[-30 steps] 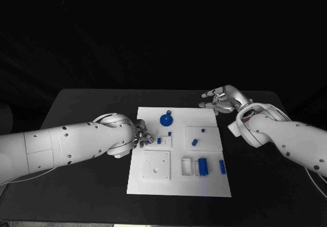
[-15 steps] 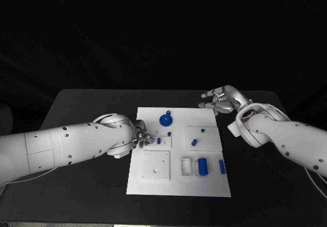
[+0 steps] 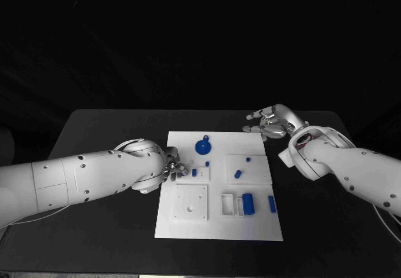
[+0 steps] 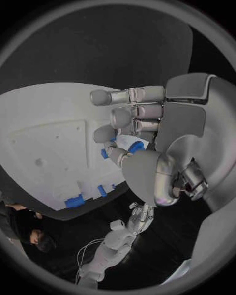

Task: Assemble the parts on the task board

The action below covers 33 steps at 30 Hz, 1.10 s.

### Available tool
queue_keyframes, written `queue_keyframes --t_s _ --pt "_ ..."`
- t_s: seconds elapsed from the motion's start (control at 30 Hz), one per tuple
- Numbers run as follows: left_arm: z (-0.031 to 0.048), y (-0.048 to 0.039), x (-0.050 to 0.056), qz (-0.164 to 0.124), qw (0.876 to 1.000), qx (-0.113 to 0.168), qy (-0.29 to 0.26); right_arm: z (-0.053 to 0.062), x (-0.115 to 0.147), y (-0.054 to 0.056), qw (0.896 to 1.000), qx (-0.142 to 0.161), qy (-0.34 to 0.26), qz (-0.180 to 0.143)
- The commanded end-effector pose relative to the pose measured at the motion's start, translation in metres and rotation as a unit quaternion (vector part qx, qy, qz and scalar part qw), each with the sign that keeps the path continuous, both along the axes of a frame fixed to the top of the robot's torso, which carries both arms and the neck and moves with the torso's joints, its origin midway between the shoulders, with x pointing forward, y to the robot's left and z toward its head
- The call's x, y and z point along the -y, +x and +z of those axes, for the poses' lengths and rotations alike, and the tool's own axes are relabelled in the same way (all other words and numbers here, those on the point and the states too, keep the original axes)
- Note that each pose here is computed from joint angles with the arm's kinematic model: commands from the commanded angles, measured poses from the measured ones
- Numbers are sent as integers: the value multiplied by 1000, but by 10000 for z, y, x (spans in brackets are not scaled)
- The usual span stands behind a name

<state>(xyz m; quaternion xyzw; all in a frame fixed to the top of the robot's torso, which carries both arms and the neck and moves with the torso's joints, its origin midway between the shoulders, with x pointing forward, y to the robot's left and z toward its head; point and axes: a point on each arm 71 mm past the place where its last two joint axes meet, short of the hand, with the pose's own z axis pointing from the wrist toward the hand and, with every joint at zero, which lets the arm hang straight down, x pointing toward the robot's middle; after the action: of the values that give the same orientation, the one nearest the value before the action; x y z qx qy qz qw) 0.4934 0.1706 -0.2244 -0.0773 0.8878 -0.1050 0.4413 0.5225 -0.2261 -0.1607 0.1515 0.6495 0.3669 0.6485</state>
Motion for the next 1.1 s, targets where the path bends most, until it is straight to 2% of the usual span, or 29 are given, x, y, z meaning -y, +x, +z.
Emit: queue_keyframes --t_s 0.03,0.57,1.1 --pt "-42 -14 3 -5 1000 -9 10 -2 -14 -6 1000 -2 -2 8" --pt "-62 15 25 -7 1000 -15 16 2 -16 -12 1000 -3 -2 9" --pt "-57 40 -33 7 1000 -5 18 -3 -6 -7 1000 -3 -3 7"
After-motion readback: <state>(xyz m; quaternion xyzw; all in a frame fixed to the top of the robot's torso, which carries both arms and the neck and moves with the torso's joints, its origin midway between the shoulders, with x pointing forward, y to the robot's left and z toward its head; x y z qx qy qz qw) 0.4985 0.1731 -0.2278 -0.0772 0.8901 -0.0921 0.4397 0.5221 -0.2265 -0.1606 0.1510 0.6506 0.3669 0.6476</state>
